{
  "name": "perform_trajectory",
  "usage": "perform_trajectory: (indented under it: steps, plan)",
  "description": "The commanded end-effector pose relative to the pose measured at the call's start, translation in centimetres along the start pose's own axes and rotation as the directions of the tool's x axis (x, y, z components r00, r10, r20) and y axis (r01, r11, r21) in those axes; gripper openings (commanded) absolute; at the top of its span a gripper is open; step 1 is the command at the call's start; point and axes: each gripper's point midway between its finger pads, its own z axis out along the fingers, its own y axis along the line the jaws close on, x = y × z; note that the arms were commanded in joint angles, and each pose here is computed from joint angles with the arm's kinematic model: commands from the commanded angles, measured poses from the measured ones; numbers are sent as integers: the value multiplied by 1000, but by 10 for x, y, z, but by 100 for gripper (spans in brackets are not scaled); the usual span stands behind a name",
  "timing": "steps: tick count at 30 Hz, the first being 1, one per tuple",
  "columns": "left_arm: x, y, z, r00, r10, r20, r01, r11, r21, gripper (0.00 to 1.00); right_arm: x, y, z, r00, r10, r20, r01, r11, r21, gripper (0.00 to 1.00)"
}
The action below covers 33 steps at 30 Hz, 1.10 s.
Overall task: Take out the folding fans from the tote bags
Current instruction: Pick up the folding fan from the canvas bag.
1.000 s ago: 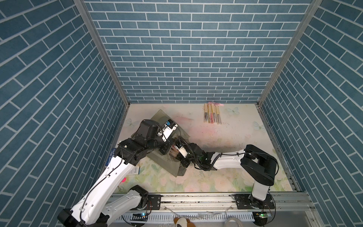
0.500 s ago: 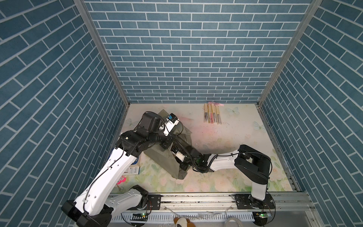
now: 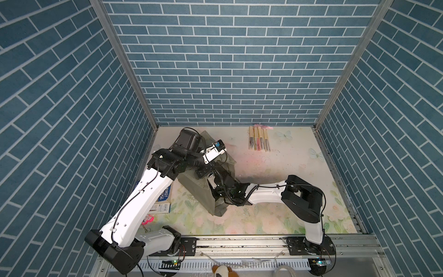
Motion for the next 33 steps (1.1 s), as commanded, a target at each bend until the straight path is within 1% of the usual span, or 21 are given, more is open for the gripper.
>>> perform_trajectory:
  steps: [1, 3, 6, 9, 12, 14, 17, 18, 22, 23, 26, 30, 33]
  plan:
    - [-17, -10, -11, 977, 174, 123, -180, 983, 42, 0, 9, -9, 8, 994, 109, -26, -107, 992, 61, 38]
    - [-15, -3, -12, 973, 189, 136, -196, 980, 38, 0, 3, -7, 9, 994, 107, -15, -106, 993, 57, 40]
    - [-9, 8, -3, 974, 196, 111, -199, 980, 17, 0, -4, 5, 15, 993, 114, -11, -114, 993, 18, 41]
    - [2, 4, 5, 974, 209, 90, -214, 976, 51, 0, -5, 11, 25, 990, 139, -17, -139, 990, -13, 42]
    - [7, 5, 5, 971, 216, 105, -221, 975, 38, 0, -7, 13, 31, 987, 159, -24, -159, 987, -26, 43]
    - [9, 4, 3, 970, 211, 120, -217, 975, 40, 0, -10, 15, 31, 988, 152, -23, -152, 988, -30, 44]
    - [11, 5, 2, 970, 209, 126, -213, 977, 25, 0, -6, 6, 29, 987, 151, -48, -150, 988, 19, 45]
    - [11, 5, 2, 970, 205, 131, -210, 977, 22, 0, -5, 2, 27, 984, 168, -54, -167, 986, 28, 45]
    - [11, 1, 4, 972, 189, 141, -197, 980, 39, 0, -4, -7, 22, 971, 234, -52, -233, 972, 24, 46]
    - [12, 1, 5, 972, 186, 142, -193, 980, 40, 0, -1, -4, 21, 969, 235, -76, -235, 972, 10, 46]
    - [13, 1, 5, 973, 182, 139, -189, 981, 39, 0, 2, -2, 19, 964, 245, -103, -245, 969, 6, 46]
    - [12, -1, 3, 971, 184, 152, -191, 981, 30, 0, 13, -10, 17, 951, 280, -132, -277, 960, 36, 47]
    - [12, -3, 0, 969, 185, 162, -192, 981, 28, 0, 20, -13, 17, 937, 310, -159, -309, 951, 32, 48]
